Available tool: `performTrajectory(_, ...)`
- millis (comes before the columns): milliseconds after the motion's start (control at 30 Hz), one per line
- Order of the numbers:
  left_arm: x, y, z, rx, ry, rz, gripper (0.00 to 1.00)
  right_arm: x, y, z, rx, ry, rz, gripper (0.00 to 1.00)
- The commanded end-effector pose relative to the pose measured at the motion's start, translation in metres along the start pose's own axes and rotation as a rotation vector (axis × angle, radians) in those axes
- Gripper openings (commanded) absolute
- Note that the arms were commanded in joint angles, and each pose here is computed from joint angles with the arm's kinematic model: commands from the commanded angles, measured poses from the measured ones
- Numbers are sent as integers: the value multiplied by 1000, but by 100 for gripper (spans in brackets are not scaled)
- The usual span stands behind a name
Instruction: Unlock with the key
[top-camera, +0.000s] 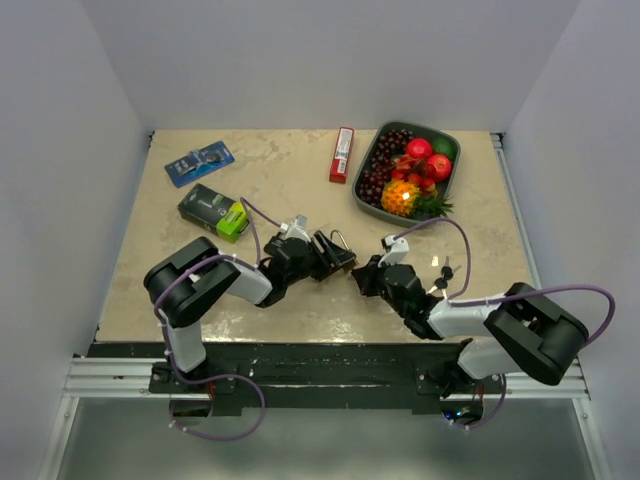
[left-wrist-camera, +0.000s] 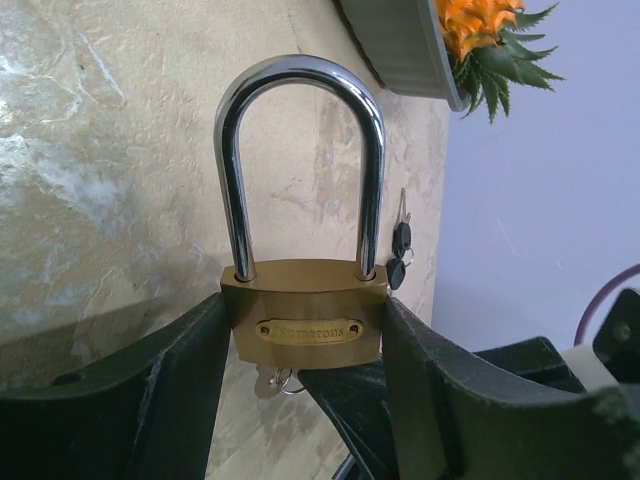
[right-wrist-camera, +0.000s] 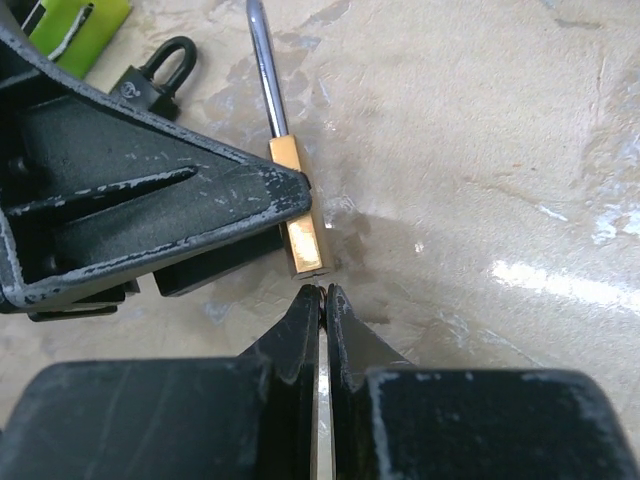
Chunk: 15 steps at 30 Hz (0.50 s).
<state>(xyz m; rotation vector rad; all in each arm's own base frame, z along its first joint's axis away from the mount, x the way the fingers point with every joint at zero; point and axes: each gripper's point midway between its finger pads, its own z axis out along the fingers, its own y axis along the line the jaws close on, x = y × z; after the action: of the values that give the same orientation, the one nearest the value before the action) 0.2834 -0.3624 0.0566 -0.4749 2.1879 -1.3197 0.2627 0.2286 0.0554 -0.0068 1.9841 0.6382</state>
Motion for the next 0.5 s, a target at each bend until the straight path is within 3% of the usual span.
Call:
performTrajectory(0, 60, -32, -29, 164, 242, 123, 0, -70, 8, 4, -41, -219, 189, 0)
performTrajectory(467, 62, -49, -40, 255, 261, 206, 0, -74, 6, -4, -142, -198, 275, 0)
